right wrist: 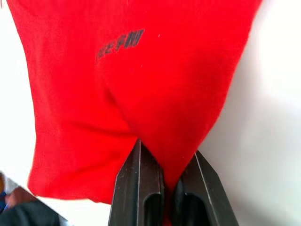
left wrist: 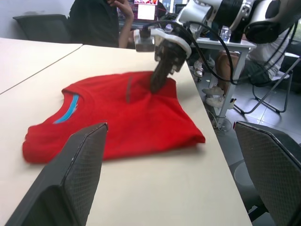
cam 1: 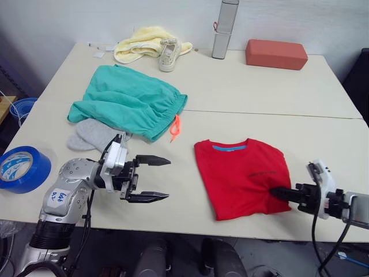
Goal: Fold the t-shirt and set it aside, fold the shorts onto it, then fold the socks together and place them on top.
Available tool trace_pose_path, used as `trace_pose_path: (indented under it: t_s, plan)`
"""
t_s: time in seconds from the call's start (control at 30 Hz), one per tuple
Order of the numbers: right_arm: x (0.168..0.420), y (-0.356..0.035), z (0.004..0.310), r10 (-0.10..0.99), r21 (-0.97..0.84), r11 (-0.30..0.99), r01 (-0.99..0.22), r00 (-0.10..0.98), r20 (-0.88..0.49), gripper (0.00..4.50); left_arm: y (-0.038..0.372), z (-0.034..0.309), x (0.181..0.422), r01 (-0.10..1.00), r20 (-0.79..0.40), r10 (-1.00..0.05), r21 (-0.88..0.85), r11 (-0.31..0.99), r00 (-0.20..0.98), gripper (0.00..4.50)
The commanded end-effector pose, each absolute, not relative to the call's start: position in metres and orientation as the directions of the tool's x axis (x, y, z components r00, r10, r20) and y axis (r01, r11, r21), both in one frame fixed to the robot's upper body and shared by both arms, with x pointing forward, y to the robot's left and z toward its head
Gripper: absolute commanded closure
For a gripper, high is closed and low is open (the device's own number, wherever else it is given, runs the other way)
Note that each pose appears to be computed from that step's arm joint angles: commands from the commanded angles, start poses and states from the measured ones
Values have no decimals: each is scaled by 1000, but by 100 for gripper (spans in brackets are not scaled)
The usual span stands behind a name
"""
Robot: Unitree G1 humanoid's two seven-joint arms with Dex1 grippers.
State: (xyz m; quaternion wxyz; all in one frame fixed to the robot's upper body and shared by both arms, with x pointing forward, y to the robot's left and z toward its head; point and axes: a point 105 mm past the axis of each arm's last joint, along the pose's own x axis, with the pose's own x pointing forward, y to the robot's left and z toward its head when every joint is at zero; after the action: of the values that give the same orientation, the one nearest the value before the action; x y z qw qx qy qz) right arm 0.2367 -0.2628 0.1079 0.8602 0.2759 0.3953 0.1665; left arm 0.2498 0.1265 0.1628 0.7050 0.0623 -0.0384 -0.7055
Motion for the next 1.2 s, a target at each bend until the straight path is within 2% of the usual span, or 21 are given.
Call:
trace_pose_path:
  t_s: [0.03, 0.07, 0.2, 0.47, 0.83, 1.03, 1.1, 1.2]
  plan:
    - [239, -286, 124, 451, 584, 810, -49, 688, -568, 448, 124, 167, 251, 985, -34, -999, 171, -15, -9, 0]
    - [240, -288, 125, 447, 581, 812, -46, 690, -569, 448, 124, 167, 251, 985, -34, -999, 171, -15, -10, 0]
    - [246, -328, 132, 307, 521, 852, 54, 754, -580, 448, 123, 167, 254, 985, -33, -999, 174, -22, -17, 0]
    - [242, -384, 132, 140, 451, 873, 187, 789, -598, 448, 124, 167, 258, 983, -36, -999, 180, -24, -17, 0]
    - [216, -415, 114, 49, 407, 859, 309, 743, -668, 448, 126, 166, 257, 983, -39, -999, 180, -21, -14, 0]
    - [217, -426, 113, -5, 407, 849, 336, 776, -631, 448, 126, 165, 256, 985, -41, -999, 173, -27, -20, 0]
    - [215, -425, 113, 13, 434, 833, 343, 772, -635, 448, 126, 165, 256, 985, -40, -999, 173, -30, -23, 0]
    - [211, -424, 117, 33, 447, 831, 332, 772, -634, 379, 125, 165, 256, 985, -40, -999, 172, -32, -26, 0]
